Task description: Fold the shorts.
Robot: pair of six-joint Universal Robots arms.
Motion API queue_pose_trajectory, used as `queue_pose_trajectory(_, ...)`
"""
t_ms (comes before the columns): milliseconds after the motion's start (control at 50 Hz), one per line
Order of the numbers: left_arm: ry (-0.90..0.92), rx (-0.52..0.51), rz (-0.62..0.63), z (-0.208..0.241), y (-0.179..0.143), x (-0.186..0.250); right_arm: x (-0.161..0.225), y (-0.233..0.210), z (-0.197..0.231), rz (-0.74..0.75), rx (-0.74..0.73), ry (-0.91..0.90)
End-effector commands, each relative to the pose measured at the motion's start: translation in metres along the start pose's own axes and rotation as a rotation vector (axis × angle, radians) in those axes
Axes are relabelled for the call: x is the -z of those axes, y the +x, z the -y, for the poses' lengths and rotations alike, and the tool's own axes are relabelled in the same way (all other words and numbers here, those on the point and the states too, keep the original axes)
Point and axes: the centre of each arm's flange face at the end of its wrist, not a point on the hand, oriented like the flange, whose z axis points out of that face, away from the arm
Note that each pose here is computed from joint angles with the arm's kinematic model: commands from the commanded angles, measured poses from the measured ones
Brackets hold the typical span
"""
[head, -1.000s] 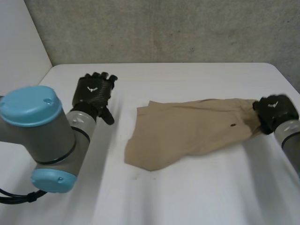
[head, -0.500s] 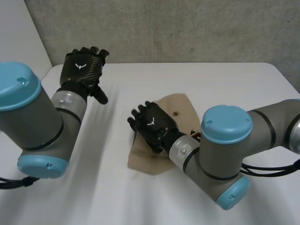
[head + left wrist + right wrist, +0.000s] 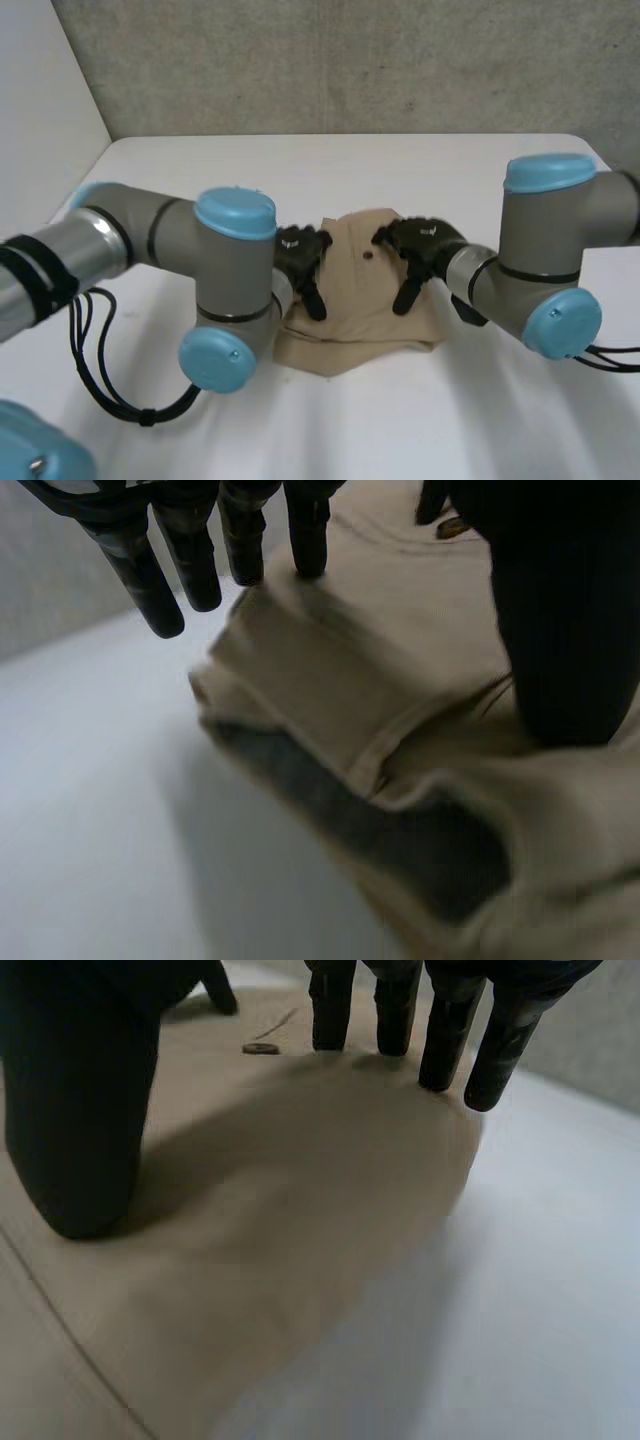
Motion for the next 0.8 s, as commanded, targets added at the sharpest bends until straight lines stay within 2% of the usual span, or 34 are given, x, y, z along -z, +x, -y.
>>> queue_pose_trajectory(20,-0.065,-0.076,0.082,-0.01,-0.01,-0.001,-0.008,0.005,-0.015,-0.004,0.106,-0.04)
queue_pose_trajectory(80,-0.067,-0.12,0.075,-0.007,-0.008,0.003,-0.004,0.002,-0.008,0.004,0.138,-0.023)
queue_pose_trajectory(120,-0.032,-0.127,0.075,0.012,-0.009,0.014,0.0,0.001,0.002,-0.001,0.151,0.001)
queue_pose_trajectory(200,0.094,-0.098,0.088,0.063,-0.017,0.044,0.031,0.005,0.054,-0.042,0.156,0.153)
queue_pose_trajectory(220,0.12,-0.093,0.092,0.072,-0.019,0.051,0.045,0.007,0.074,-0.073,0.146,0.224)
queue_pose_trajectory(320,0.275,-0.049,0.14,0.128,-0.042,0.099,0.083,0.024,0.121,-0.235,0.029,0.408)
queue_pose_trajectory(380,0.347,-0.011,0.218,0.152,-0.075,0.128,0.114,0.034,0.141,-0.347,-0.026,0.479)
queue_pose_trajectory(420,0.381,0.023,0.249,0.161,-0.095,0.144,0.126,0.04,0.145,-0.395,-0.029,0.482)
queue_pose_trajectory(500,0.369,0.073,0.231,0.159,-0.109,0.161,0.136,0.049,0.136,-0.43,-0.024,0.413)
queue_pose_trajectory(660,0.355,0.138,0.174,0.159,-0.12,0.172,0.139,0.048,0.134,-0.418,-0.019,0.385)
queue_pose_trajectory(800,0.34,0.153,0.168,0.154,-0.119,0.171,0.136,0.046,0.131,-0.364,-0.01,0.378)
